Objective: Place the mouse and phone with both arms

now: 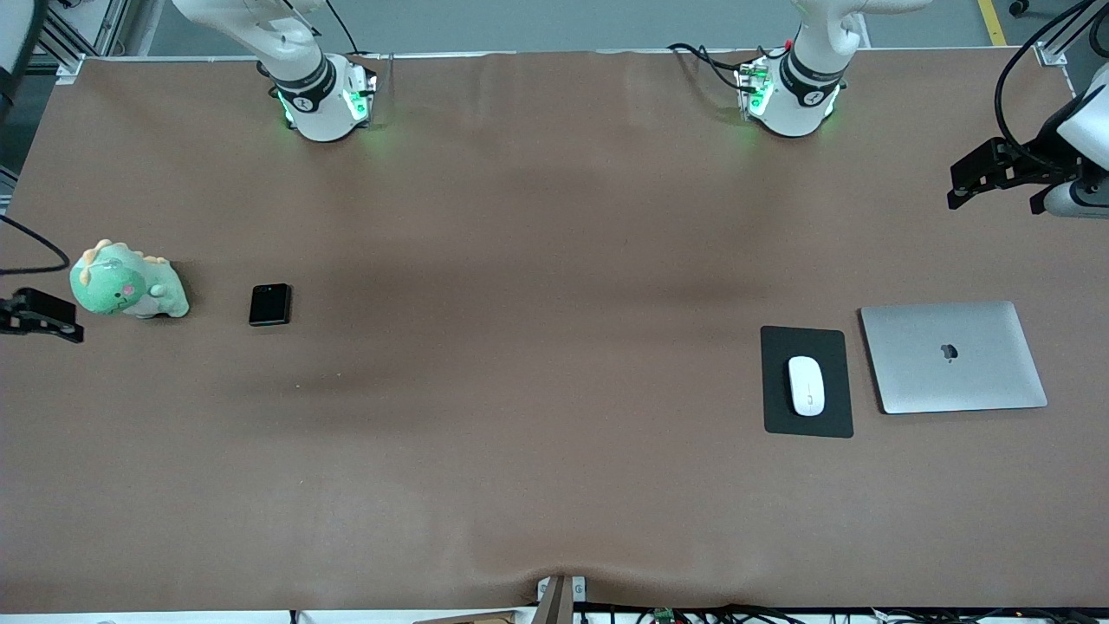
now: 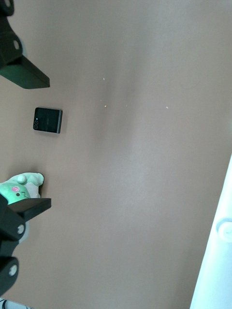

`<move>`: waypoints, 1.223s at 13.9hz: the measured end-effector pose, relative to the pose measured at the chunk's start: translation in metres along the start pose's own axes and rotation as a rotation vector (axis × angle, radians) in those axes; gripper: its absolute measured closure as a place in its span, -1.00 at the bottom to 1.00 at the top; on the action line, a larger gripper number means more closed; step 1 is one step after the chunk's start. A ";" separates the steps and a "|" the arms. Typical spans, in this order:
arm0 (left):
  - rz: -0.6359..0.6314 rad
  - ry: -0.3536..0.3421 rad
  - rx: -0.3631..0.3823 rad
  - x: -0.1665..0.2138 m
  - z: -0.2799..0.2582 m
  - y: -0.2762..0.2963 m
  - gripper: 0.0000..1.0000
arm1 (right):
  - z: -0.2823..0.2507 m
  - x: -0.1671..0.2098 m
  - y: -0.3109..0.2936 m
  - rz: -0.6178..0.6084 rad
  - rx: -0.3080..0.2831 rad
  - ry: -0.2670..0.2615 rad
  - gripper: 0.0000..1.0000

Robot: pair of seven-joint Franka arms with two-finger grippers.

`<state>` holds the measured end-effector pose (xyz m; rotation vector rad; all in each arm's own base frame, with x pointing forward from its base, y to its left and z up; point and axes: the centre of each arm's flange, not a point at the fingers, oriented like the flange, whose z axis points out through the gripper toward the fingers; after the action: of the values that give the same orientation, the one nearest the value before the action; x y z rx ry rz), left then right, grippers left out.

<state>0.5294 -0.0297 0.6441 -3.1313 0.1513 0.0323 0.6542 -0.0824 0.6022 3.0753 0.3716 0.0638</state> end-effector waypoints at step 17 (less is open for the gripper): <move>-0.002 -0.012 0.000 0.003 0.006 -0.002 -1.00 | -0.058 -0.117 -0.064 0.068 0.100 -0.117 -1.00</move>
<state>0.5324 -0.0285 0.6378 -3.1310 0.1482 0.0509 0.5228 -0.0461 0.6529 3.1701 0.2728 -0.1355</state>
